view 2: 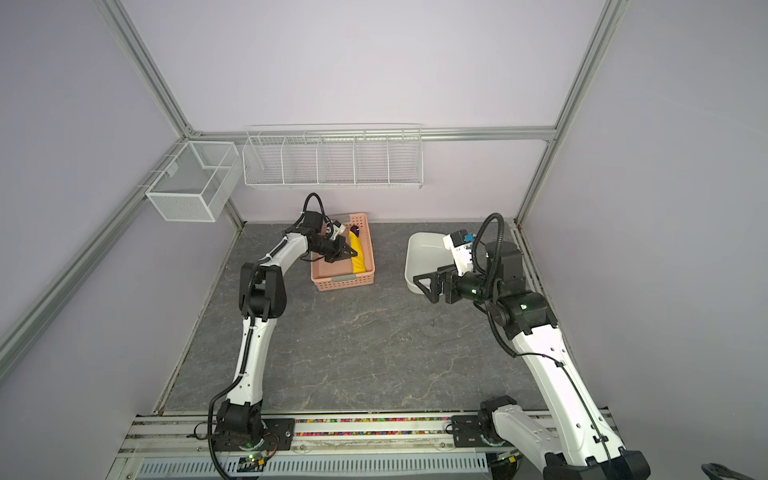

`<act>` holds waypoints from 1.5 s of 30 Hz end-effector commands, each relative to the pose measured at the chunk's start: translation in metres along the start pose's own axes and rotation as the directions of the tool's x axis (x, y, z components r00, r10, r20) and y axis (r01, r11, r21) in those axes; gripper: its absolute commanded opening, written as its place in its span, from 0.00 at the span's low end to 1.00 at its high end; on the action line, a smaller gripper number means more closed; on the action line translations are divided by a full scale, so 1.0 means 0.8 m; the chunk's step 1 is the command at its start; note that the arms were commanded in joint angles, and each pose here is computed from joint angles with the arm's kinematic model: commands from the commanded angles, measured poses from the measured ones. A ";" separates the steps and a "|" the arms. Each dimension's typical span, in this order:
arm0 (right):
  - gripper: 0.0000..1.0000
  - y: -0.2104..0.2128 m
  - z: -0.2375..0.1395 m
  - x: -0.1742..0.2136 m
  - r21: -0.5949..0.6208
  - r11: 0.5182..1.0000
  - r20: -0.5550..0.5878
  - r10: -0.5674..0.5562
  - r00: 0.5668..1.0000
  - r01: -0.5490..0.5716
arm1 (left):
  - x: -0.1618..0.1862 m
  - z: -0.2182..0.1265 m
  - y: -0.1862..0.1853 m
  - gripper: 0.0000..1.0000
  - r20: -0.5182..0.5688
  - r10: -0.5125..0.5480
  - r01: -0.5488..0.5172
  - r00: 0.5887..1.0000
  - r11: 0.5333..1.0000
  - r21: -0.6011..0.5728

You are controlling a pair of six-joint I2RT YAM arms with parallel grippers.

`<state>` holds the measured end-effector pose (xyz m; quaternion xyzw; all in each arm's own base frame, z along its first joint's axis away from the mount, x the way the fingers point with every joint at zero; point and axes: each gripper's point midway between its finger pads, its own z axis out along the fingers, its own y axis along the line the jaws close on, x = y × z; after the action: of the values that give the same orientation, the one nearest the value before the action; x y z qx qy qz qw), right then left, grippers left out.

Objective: Place the utensils on the paper napkin and roll it up
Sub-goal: 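Lower the yellow roll into the pink basket with the left gripper, then open the left gripper and release the roll in the basket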

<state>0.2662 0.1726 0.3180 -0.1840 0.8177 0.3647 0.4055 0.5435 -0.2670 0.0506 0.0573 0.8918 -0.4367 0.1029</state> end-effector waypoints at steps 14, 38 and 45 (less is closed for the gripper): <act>0.98 0.004 -0.005 -0.005 -0.014 0.999 0.010 -0.036 0.999 0.036 | 0.025 0.026 0.043 0.02 -0.094 -0.064 0.053 0.994 0.992 -0.114; 0.98 0.009 -0.011 -0.011 -0.016 0.999 0.023 -0.043 0.999 0.043 | -0.019 -0.080 -0.009 0.73 0.129 -0.040 0.074 0.991 0.960 -0.269; 0.98 0.012 -0.017 -0.013 -0.011 0.999 0.035 -0.047 0.998 0.047 | -0.009 -0.118 -0.045 0.82 0.168 -0.113 0.145 0.979 0.972 -0.186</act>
<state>0.2658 0.1699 0.3234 -0.1838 0.8153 0.3642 0.4109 0.5231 -0.2176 0.0882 -0.0398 0.9393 -0.3244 0.1042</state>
